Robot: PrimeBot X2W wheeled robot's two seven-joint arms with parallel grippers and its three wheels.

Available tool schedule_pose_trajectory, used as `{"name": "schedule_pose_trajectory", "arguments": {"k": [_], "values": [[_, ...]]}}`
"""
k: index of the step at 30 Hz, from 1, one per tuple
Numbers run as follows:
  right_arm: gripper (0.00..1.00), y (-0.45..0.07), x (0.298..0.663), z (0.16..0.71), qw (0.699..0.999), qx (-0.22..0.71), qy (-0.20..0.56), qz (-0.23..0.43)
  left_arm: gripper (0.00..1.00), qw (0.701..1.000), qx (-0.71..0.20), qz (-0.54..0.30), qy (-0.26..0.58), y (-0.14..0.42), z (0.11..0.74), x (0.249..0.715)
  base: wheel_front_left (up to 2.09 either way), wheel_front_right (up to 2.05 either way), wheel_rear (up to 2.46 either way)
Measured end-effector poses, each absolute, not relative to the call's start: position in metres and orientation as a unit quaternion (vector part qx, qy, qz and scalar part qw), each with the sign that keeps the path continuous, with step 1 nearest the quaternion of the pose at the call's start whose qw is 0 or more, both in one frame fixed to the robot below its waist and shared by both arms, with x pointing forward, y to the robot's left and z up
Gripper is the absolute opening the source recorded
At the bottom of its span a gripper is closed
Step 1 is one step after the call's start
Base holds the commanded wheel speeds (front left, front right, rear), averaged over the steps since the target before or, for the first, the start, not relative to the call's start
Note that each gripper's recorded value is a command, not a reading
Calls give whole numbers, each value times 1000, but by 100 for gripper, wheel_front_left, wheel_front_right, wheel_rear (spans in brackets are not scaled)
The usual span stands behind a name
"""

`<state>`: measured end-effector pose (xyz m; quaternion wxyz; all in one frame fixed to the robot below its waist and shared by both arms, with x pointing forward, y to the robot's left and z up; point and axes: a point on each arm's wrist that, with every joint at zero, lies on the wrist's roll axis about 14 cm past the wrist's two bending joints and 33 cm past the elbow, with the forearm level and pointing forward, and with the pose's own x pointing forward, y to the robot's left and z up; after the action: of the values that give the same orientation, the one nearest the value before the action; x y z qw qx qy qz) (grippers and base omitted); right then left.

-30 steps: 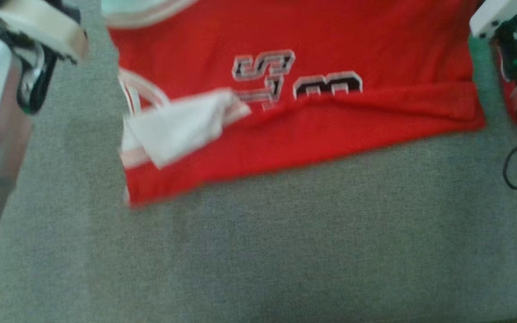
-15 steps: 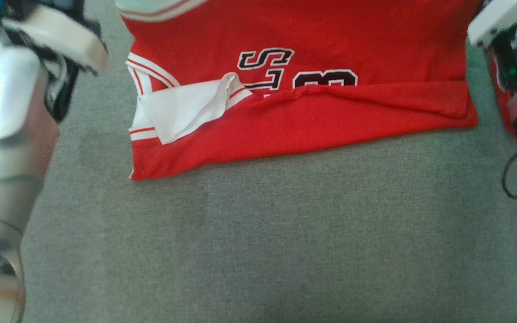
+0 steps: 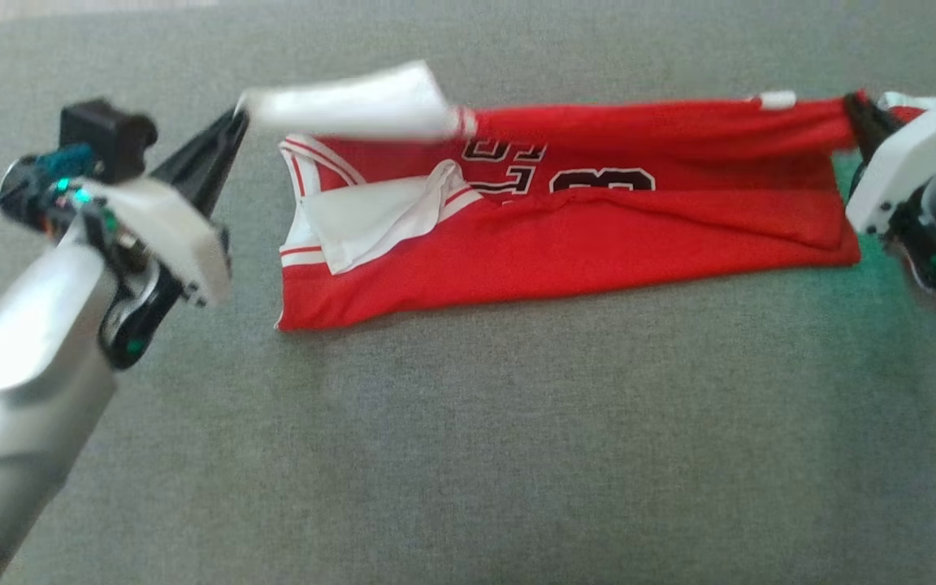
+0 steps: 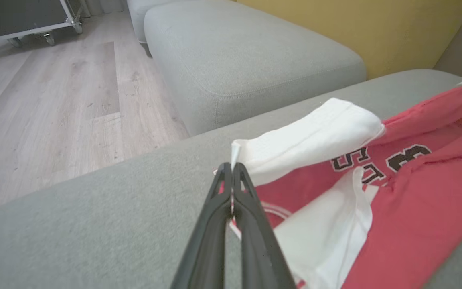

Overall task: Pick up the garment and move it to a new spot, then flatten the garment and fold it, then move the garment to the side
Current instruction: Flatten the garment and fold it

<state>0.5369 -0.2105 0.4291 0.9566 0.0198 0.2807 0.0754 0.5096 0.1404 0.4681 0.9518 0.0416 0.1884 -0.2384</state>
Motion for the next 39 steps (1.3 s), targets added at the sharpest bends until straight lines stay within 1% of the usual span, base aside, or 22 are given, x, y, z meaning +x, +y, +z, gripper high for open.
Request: {"name": "schedule_pose_trajectory", "arguments": {"k": [4,10,16,20,22,23,24,25,26,29,32,35,39], "values": [[0,-213,522,429,949,12,304,83,0,940,40,-248,229,145,460,486,0,0,0],[0,-220,498,427,934,-12,345,96,0,902,52,-289,318,136,435,439,0,0,0],[0,-227,478,415,913,-25,395,101,0,886,57,-309,341,129,434,428,0,0,0],[0,-228,470,413,904,-36,411,108,0,874,57,-315,367,128,428,418,0,0,0],[0,-229,468,411,901,-40,417,108,0,872,57,-316,369,128,427,416,0,0,0],[4,-232,463,407,896,-40,429,105,0,870,57,-317,374,127,425,413,0,0,0],[100,-232,463,407,896,-40,429,105,29,870,57,-317,374,127,425,413,0,0,0],[100,-234,460,405,893,-36,437,101,76,870,58,-315,375,127,425,413,0,0,0],[100,-235,456,403,890,-32,443,100,100,871,57,-315,373,126,426,413,0,0,0],[100,-239,450,402,891,-22,445,92,100,883,52,-305,352,125,434,418,0,0,0],[100,-241,457,415,907,-10,412,86,100,911,36,-282,299,124,454,433,0,0,0],[100,-241,472,440,932,7,352,81,100,941,20,-255,223,125,483,452,0,0,0],[100,-231,496,491,969,44,231,82,100,970,-25,-217,107,122,529,473,0,0,0]]}}
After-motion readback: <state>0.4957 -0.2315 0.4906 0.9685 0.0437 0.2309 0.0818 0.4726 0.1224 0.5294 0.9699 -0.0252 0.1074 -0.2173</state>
